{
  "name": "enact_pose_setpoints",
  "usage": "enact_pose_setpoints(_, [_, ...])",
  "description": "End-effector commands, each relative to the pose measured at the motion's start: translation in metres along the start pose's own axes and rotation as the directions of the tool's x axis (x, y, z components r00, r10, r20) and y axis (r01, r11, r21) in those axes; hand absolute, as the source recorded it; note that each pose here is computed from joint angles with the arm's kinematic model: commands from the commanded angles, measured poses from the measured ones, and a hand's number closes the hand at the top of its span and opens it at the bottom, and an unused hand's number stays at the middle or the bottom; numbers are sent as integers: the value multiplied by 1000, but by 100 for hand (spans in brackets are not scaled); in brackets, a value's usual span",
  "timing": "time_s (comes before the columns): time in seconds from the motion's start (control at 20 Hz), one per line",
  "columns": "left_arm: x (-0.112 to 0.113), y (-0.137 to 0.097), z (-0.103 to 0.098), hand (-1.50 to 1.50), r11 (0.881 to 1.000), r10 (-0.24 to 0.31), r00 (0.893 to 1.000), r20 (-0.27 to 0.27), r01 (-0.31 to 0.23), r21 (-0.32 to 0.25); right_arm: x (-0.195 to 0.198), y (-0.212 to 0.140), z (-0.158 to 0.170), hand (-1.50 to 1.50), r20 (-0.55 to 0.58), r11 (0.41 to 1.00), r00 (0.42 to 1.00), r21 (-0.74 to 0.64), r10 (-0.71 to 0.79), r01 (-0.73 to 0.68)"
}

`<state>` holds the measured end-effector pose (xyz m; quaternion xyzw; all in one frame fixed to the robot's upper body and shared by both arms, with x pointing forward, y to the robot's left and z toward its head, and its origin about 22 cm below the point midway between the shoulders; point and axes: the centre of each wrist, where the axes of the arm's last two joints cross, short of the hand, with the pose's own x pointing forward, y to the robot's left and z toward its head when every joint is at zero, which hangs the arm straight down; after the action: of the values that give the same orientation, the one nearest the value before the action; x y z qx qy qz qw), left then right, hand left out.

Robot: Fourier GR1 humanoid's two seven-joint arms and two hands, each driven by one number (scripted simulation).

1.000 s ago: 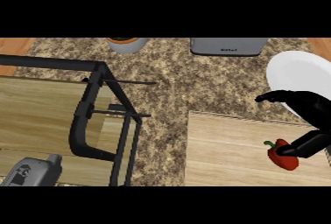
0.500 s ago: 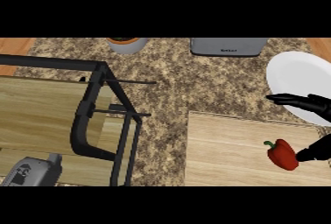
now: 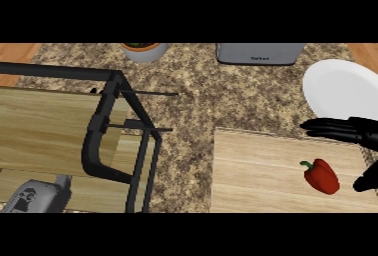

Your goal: Pick the bell pepper from the tray and place it in the plate

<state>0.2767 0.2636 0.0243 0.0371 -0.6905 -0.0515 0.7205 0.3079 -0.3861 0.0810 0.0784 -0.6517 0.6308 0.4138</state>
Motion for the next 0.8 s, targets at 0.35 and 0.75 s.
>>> enact_pose_setpoints(0.35, [-3,23,-3,0,998,-25,993,-116,32,52,-16,-12,-8,-150,67,964,987,215,146,-157])
enact_pose_setpoints(0.75, [-10,26,-2,0,996,-41,992,-119,49,70,-29,6,-22,-150,53,928,978,312,200,-206])
